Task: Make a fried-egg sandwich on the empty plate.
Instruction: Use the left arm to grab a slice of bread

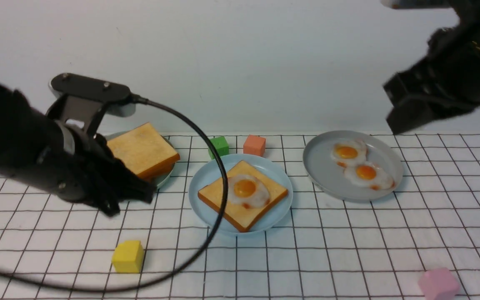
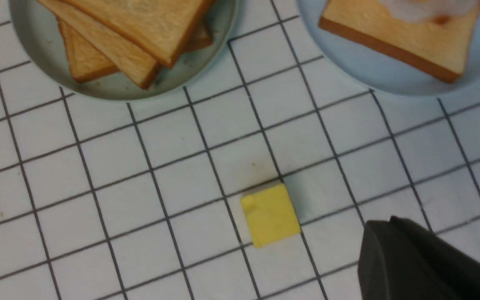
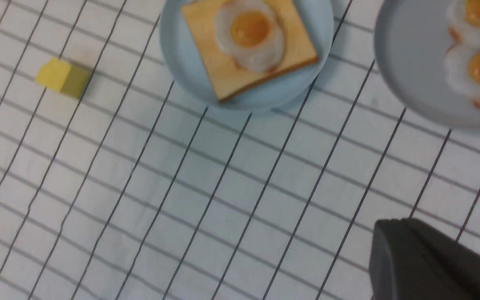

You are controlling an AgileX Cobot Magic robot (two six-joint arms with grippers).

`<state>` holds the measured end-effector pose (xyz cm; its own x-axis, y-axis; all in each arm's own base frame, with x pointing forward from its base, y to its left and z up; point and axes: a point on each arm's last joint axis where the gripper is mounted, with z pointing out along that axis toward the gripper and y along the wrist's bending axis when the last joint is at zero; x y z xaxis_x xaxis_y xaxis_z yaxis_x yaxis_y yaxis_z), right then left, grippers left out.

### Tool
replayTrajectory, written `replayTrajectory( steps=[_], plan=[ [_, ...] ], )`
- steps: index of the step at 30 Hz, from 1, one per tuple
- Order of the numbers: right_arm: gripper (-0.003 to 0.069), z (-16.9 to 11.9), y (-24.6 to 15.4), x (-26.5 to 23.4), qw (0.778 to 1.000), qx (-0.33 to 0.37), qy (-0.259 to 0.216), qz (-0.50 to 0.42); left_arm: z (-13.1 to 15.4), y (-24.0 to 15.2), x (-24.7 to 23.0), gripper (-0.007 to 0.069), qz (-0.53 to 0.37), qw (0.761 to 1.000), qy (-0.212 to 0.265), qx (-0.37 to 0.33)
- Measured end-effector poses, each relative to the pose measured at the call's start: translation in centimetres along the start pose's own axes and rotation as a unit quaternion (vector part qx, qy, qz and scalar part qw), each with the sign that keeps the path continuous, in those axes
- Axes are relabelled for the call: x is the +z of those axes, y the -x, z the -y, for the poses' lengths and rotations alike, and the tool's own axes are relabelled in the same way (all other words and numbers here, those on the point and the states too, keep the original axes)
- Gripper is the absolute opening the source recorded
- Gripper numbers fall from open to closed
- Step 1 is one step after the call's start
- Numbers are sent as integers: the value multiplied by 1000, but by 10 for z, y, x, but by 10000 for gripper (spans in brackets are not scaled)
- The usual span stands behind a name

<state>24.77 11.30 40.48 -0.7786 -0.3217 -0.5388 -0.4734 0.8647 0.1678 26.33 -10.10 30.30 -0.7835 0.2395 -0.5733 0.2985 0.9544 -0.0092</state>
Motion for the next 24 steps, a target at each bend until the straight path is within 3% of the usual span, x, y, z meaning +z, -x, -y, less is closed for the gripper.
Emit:
replayTrajectory(
  steps=[5,10,14,18,24],
  plan=[
    [4,-26,-54,-19,995,-69,19,68,-37,31,45,-13,-20,999,7,-25],
    [4,-36,-84,-31,988,-109,38,103,-49,47,78,8,-31,999,19,-21],
    [4,-38,-100,-36,986,-121,45,105,-52,57,106,133,-35,999,20,18],
    [5,-37,-103,-34,987,-122,46,94,-54,59,127,312,-25,997,20,66],
    [8,-37,-102,-32,987,-121,46,90,-55,56,149,400,-25,992,19,121]
  ],
)
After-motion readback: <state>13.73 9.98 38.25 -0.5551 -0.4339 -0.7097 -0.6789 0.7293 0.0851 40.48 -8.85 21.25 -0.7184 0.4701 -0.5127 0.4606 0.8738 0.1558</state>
